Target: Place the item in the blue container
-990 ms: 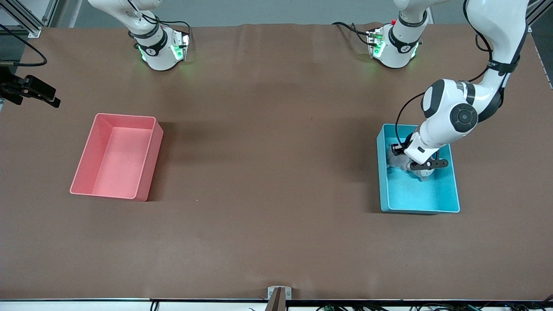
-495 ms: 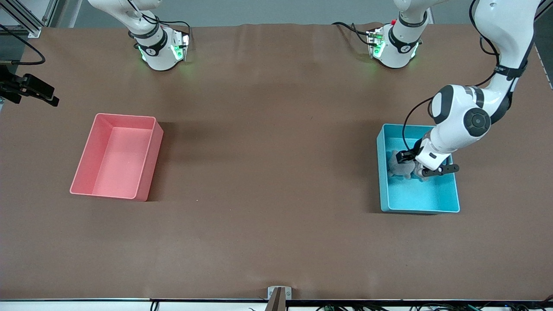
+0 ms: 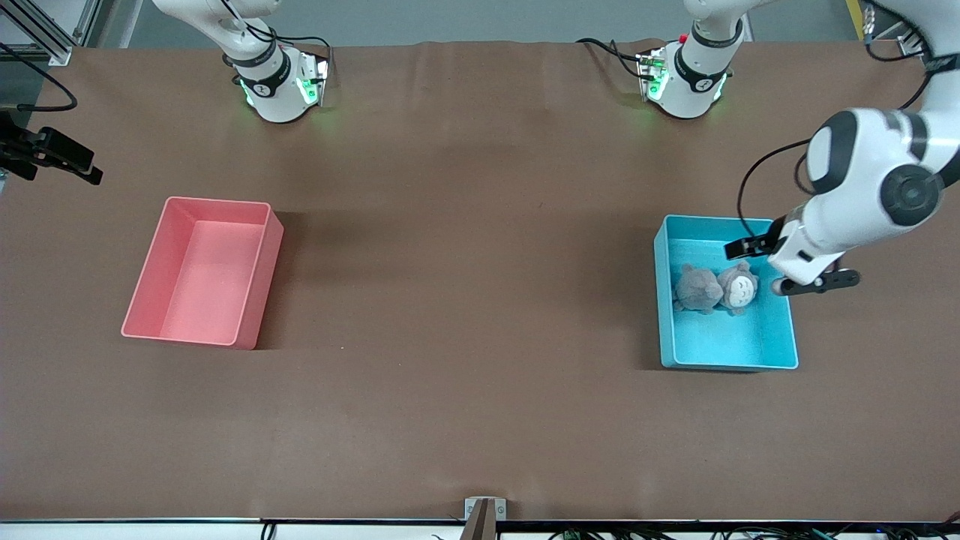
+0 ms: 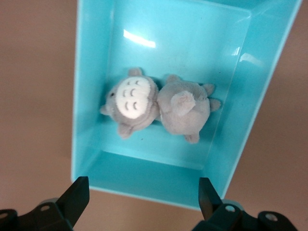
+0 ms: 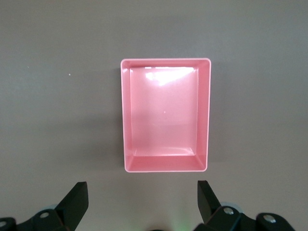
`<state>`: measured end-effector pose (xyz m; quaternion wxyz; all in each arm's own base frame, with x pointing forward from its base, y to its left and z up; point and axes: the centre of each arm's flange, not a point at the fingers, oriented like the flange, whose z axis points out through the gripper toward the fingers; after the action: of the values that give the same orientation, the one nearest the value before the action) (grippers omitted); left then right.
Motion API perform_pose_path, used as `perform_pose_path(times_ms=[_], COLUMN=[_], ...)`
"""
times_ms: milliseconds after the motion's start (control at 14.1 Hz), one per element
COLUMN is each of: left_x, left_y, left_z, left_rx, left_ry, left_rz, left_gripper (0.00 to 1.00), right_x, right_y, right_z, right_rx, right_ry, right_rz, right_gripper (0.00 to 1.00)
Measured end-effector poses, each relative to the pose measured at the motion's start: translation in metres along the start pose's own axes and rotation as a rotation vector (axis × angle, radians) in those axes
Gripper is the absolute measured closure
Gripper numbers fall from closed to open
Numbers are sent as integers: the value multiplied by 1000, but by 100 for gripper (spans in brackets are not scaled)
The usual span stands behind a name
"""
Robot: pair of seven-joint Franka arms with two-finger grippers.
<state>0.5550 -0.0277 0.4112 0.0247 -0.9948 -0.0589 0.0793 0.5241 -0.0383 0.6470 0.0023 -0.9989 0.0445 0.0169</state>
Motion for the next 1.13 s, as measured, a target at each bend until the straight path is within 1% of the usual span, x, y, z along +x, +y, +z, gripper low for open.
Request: perform_pose_path(times_ms=[141, 212, 354, 424, 495, 637, 778, 849, 920, 1061, 1132], left_x=[-14, -23, -42, -49, -53, -56, -49, -40, -31, -17, -15], left_y=[-8, -14, -38, -52, -62, -68, -69, -71, -73, -72, -71], left_z=[-53, -78, -124, -144, -164, -198, -219, -223, -224, -218, -215], left_rx=[15, -2, -61, -79, -88, -94, -97, -84, -70, -77, -82], left_ry=[51, 69, 75, 79, 91, 142, 186, 197, 200, 191, 177], left_rz=[1, 2, 13, 16, 17, 17, 26, 32, 38, 49, 54], left_gripper=[0, 0, 0, 0, 0, 0, 0, 0, 0, 0, 0], right_x=[5, 7, 9, 9, 10, 10, 10, 10, 10, 9, 8], right_y=[-1, -1, -1, -1, -1, -1, -1, -1, -1, -1, -1], right_z=[-1, 1, 4, 7, 11, 17, 20, 20, 20, 19, 18], right_rx=[-2, -3, -3, -3, -4, -4, -4, -3, -3, -3, -3], right_ry=[-10, -16, -28, -37, -45, -59, -63, -62, -61, -57, -53], right_rz=[-3, -10, -20, -22, -24, -25, -25, -26, -26, -26, -26], right_gripper=[0, 0, 0, 0, 0, 0, 0, 0, 0, 0, 0])
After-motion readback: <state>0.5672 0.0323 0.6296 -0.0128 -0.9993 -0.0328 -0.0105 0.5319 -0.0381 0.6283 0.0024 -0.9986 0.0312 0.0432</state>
